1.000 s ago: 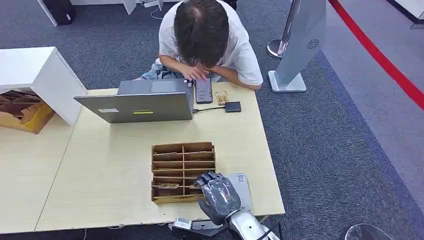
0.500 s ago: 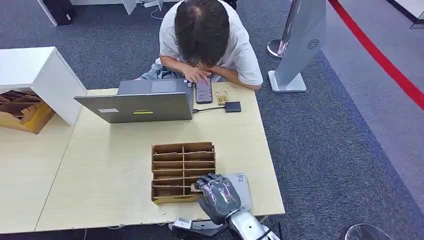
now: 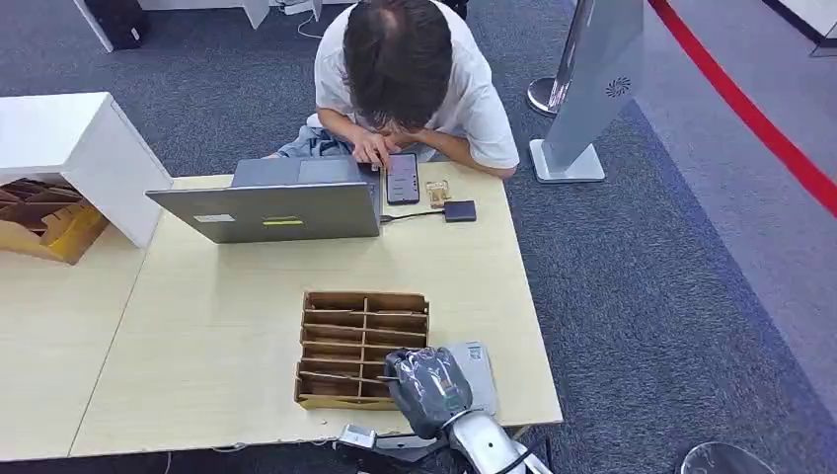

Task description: Pass the card to the sensor for recognition and then transmit it.

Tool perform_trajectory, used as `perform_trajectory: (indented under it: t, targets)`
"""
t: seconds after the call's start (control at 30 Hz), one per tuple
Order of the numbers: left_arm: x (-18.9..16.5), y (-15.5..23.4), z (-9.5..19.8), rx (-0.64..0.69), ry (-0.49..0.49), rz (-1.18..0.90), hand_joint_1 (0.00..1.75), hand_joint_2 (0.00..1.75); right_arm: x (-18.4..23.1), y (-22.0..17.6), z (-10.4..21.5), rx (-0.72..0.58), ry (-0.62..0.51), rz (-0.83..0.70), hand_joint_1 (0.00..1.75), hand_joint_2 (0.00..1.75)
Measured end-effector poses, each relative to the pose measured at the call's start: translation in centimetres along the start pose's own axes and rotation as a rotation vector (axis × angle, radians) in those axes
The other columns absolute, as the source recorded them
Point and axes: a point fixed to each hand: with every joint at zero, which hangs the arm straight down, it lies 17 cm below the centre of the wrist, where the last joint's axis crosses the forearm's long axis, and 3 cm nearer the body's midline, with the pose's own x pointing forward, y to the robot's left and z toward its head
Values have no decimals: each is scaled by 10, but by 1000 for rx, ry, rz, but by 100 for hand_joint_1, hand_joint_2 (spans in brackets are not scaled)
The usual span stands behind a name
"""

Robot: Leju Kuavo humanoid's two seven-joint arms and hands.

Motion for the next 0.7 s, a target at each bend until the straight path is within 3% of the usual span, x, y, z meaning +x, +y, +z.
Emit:
perform_trajectory:
  t: [0.33,0.7]
  targets:
    - [0,0,0,1,-4,-10,0,0,0,-5,-1,-28,-2,-7,175,175]
    - [1,1,0,2,-9,-16,0,0,4,-39,-1,-171,-23,-23,175,175]
